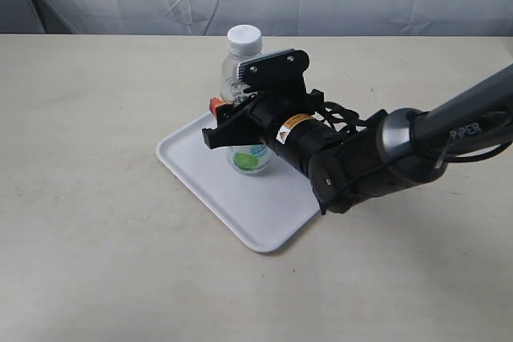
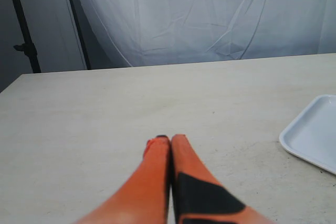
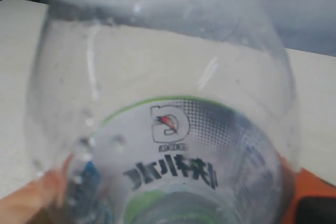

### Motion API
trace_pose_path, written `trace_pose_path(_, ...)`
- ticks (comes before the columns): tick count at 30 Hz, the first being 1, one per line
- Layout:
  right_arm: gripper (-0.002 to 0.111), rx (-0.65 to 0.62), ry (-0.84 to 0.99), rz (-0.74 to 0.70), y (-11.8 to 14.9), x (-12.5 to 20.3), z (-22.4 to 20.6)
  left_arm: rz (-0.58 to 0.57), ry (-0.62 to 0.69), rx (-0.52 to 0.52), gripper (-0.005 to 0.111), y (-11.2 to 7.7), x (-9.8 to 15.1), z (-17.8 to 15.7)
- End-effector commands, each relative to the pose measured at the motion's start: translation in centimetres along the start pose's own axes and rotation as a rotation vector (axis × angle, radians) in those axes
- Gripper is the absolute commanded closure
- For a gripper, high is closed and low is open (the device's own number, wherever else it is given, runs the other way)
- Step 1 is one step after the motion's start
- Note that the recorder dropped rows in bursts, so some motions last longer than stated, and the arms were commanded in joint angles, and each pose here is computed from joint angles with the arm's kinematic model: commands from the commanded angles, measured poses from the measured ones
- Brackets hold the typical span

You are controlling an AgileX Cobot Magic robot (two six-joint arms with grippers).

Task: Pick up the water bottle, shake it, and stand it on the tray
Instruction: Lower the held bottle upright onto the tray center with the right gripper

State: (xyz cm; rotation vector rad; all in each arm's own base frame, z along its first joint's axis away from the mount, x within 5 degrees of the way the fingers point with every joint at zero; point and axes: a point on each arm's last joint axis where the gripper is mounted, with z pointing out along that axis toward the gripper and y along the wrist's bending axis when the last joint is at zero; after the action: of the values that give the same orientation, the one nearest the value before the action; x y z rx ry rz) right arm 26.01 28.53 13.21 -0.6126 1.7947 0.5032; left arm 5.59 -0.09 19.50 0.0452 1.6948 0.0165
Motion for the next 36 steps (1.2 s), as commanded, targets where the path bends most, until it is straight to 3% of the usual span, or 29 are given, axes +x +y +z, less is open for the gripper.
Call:
trace_pose_path(1, 0.037, -0.005, -0.015, -0.006, 0.1, -0.5, -0.1, -0.001, -0.010, 0.006, 0.106, 0.0, 0.0, 0.0)
trace_pose_path(9, 0.037, -0.029, 0.052, -0.032, 0.4, -2.3, -1.1, -0.001, -0.010, 0.006, 0.106, 0.0, 0.0, 0.0)
trace_pose_path(17, 0.037, -0.029, -0.029, -0.036, 0.4, -4.7, -2.0, -0.001, -0.010, 0.006, 0.106, 0.0, 0.0, 0.0)
trace_pose_path(36, 0.037, -0.022, 0.051, -0.028, 0.3, -3.1, -1.5, -0.001, -0.010, 0.006, 0.106, 0.0, 0.0, 0.0)
